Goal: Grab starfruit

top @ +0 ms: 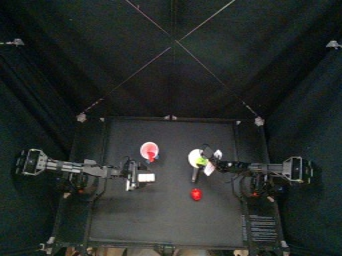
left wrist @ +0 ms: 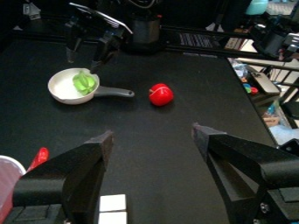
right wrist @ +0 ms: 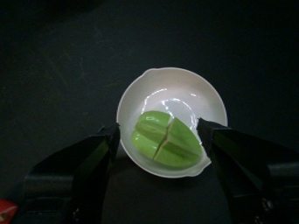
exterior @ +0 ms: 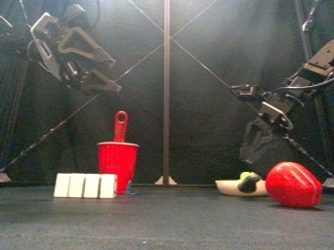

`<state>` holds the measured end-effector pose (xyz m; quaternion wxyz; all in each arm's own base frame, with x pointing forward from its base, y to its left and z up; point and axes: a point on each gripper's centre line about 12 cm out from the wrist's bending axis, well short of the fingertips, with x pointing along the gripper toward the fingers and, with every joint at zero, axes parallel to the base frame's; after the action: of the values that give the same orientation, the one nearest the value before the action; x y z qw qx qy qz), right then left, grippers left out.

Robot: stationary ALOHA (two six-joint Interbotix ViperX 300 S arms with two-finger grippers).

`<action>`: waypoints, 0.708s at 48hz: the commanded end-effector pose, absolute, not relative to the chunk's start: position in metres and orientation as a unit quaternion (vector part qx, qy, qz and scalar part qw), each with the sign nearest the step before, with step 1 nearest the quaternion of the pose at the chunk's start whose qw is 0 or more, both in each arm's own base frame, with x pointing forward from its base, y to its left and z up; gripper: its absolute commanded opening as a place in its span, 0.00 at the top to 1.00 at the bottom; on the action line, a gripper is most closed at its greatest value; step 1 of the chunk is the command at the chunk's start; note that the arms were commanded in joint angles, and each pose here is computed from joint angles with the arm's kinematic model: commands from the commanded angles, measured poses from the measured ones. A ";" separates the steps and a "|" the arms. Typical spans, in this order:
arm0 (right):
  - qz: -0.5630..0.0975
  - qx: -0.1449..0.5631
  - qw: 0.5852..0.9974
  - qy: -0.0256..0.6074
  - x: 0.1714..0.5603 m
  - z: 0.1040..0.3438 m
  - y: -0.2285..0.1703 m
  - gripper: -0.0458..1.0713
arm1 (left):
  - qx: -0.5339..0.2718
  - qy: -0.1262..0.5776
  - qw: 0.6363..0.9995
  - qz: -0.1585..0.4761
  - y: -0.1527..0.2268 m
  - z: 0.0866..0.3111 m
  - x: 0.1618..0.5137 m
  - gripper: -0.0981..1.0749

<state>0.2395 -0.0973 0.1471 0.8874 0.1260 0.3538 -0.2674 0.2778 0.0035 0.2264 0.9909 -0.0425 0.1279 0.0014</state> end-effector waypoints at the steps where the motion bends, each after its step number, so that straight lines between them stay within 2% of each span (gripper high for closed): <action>1: -0.272 0.133 0.888 0.346 0.238 0.151 -0.098 0.06 | -0.043 0.118 0.992 0.003 0.005 0.232 0.280 0.03; 34: -0.278 0.135 0.866 0.392 0.247 0.126 -0.103 0.06 | -0.042 0.119 0.992 0.003 0.005 0.231 0.281 0.03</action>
<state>0.2390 -0.1000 0.1183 0.8610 0.1352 0.4037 -0.2781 0.2776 0.0040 0.2254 0.9907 -0.0427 0.1294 0.0022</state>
